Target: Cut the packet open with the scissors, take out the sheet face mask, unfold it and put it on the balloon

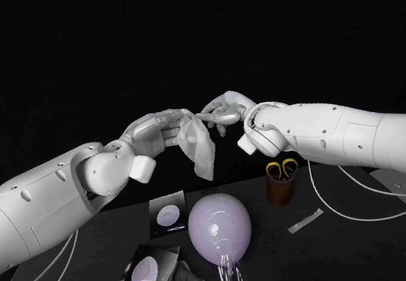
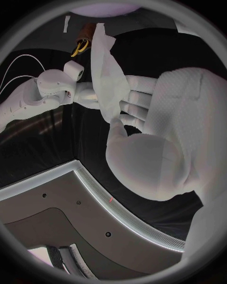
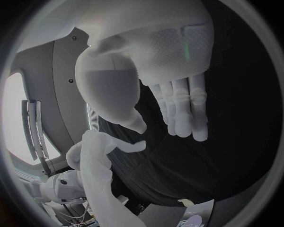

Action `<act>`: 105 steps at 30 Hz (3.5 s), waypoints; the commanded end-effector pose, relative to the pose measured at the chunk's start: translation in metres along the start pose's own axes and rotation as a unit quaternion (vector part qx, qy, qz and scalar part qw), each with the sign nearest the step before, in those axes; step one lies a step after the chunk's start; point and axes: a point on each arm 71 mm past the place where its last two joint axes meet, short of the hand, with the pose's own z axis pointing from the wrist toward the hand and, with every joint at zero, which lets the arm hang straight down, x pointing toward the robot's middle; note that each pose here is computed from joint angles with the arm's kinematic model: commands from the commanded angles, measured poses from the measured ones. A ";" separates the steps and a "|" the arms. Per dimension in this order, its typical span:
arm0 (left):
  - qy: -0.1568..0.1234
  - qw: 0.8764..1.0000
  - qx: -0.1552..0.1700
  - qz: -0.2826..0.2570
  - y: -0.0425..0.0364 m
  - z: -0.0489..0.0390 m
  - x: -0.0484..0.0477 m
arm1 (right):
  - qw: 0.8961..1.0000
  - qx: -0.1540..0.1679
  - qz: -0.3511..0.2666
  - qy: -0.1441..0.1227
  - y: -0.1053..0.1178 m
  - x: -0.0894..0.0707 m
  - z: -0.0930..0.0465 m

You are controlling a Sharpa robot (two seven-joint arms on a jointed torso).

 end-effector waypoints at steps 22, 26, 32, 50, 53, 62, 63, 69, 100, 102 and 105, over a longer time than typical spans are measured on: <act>-0.002 1.000 -0.007 -0.010 0.0090 -0.0081 -0.0062 | 0.995 -0.083 0.042 -0.034 0.006 -0.017 -0.077; -0.002 1.000 -0.009 -0.006 0.0116 -0.0090 -0.0065 | 0.995 -0.101 0.017 -0.019 0.014 -0.002 -0.087; -0.003 1.000 -0.012 -0.001 0.0133 -0.0099 -0.0067 | 0.993 -0.116 -0.009 -0.024 0.021 0.009 -0.095; 0.002 1.000 -0.017 0.004 0.0161 -0.0120 -0.0063 | 0.992 -0.118 -0.031 -0.034 0.029 0.026 -0.096; 0.002 1.000 -0.017 0.004 0.0161 -0.0123 -0.0062 | 0.993 -0.112 -0.032 -0.035 0.028 0.027 -0.095; 0.002 1.000 -0.016 0.005 0.0159 -0.0132 -0.0069 | 0.994 -0.097 -0.036 -0.026 0.023 0.032 -0.093; 0.002 1.000 -0.016 0.005 0.0159 -0.0132 -0.0068 | 0.994 -0.096 -0.036 -0.026 0.022 0.032 -0.094; 0.002 1.000 -0.015 0.005 0.0158 -0.0133 -0.0069 | 0.995 -0.092 -0.036 -0.022 0.021 0.034 -0.094; 0.006 1.000 -0.016 0.004 0.0162 -0.0125 -0.0051 | 0.994 -0.102 -0.027 -0.027 0.026 0.040 -0.093; 0.005 1.000 -0.016 0.005 0.0161 -0.0126 -0.0054 | 0.994 -0.102 -0.025 -0.029 0.026 0.040 -0.093; 0.004 1.000 -0.016 0.006 0.0160 -0.0128 -0.0062 | 0.994 -0.102 -0.023 -0.034 0.025 0.038 -0.094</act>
